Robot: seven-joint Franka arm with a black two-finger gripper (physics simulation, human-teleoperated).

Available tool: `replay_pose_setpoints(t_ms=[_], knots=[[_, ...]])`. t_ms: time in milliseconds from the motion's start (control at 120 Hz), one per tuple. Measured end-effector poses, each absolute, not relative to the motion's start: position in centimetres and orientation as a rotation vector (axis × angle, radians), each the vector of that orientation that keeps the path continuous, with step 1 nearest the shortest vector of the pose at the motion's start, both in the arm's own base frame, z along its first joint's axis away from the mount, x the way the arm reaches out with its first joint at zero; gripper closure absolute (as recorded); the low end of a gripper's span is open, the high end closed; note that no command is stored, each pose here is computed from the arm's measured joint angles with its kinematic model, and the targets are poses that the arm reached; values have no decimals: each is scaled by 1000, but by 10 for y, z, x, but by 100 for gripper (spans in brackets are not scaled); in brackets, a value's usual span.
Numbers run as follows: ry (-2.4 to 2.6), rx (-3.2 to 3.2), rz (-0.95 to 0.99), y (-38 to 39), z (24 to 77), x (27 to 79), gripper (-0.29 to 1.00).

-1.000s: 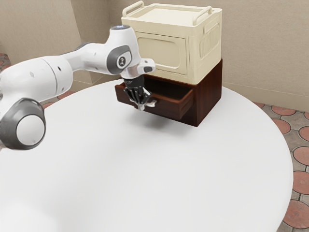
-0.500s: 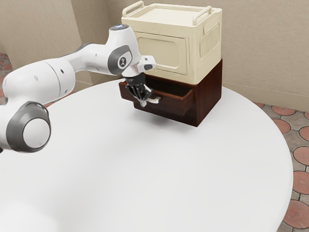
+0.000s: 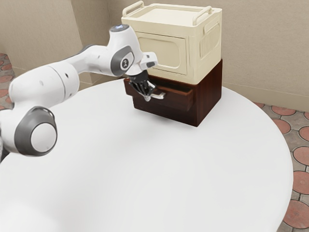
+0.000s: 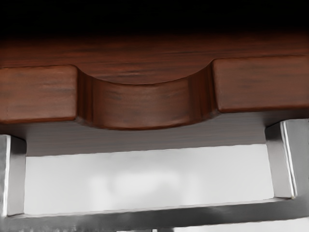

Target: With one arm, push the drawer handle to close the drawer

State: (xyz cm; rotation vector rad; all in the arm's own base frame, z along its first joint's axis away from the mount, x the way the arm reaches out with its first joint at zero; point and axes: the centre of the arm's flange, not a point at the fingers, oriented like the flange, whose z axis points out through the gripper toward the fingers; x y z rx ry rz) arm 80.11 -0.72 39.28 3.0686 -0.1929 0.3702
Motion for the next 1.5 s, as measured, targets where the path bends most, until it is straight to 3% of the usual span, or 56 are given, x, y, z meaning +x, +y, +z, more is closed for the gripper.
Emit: replay_pose_setpoints(t_ms=[1500], knots=[[-145, 3009, 640, -17, 383, 830, 77]])
